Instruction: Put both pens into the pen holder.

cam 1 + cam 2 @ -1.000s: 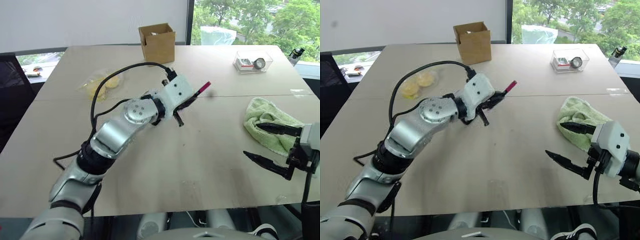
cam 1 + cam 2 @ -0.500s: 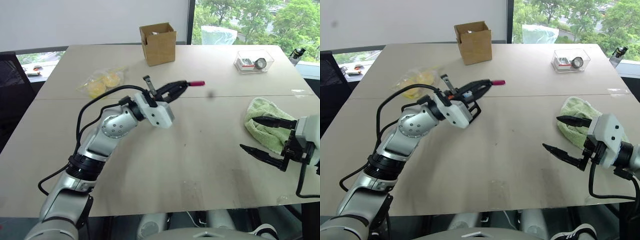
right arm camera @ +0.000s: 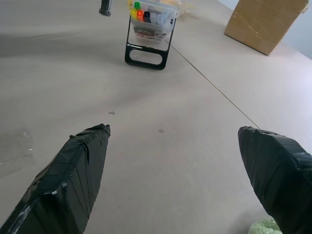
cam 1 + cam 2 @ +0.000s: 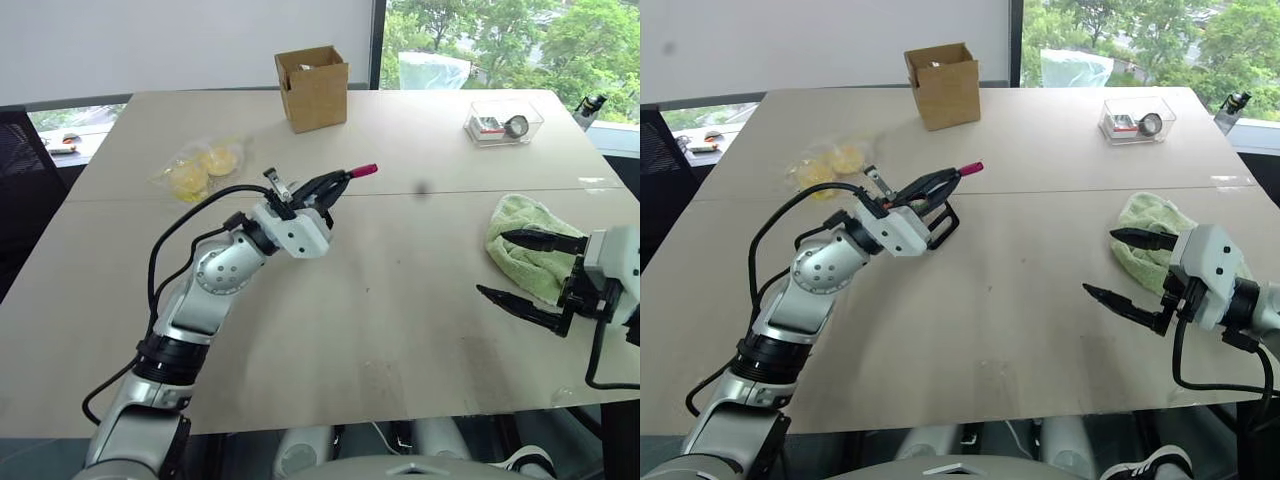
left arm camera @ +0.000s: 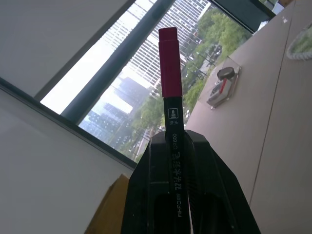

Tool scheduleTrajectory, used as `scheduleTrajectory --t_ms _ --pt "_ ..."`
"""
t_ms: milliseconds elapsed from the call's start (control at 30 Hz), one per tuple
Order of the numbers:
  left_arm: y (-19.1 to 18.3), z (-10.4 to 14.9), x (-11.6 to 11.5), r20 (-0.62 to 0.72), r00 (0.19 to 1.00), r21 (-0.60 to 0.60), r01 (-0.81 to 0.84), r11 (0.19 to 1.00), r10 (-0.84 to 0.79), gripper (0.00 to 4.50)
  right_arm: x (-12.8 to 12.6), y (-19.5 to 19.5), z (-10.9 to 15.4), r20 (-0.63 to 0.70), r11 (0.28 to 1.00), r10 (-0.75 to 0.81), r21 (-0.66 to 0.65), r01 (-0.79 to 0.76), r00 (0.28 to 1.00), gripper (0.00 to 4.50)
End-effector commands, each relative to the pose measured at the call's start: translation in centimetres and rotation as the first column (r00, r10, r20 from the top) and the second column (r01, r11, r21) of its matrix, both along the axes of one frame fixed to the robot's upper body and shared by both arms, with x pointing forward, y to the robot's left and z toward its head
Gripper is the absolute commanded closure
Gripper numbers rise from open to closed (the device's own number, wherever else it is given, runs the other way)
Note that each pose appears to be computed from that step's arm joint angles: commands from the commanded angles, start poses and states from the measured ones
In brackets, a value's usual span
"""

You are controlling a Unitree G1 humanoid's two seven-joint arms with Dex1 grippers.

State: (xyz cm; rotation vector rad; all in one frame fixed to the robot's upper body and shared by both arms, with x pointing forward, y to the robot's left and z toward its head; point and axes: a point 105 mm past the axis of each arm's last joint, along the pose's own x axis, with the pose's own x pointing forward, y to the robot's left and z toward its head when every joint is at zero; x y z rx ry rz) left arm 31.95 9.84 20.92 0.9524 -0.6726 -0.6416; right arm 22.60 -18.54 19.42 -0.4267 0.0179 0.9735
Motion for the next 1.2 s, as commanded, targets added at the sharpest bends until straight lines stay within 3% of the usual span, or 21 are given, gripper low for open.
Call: scheduleTrajectory --t_ms 33,733,1133,1200 --pt "0.2 1.0 -0.6 0.034 0.999 -0.02 -0.005 1.0 0.006 4.48 -0.3 0.4 1.5 0.078 0.999 0.035 0.002 -0.035 0.996 0.0" --pt "1.7 -0.6 1.2 0.037 0.992 -0.055 -0.117 0.992 0.119 4.48 -0.5 2.3 5.1 0.188 0.982 0.057 0.166 -0.089 0.98 0.0" --pt "2.7 -0.8 2.0 0.054 0.982 -0.076 -0.179 0.981 0.184 4.48 -0.6 2.6 4.9 0.174 0.981 0.063 0.171 -0.093 0.983 0.0" --pt "3.1 -0.8 2.1 0.049 0.98 -0.092 -0.189 0.978 0.194 3.63 -0.6 2.6 4.9 0.171 0.981 0.063 0.17 -0.092 0.983 0.0"
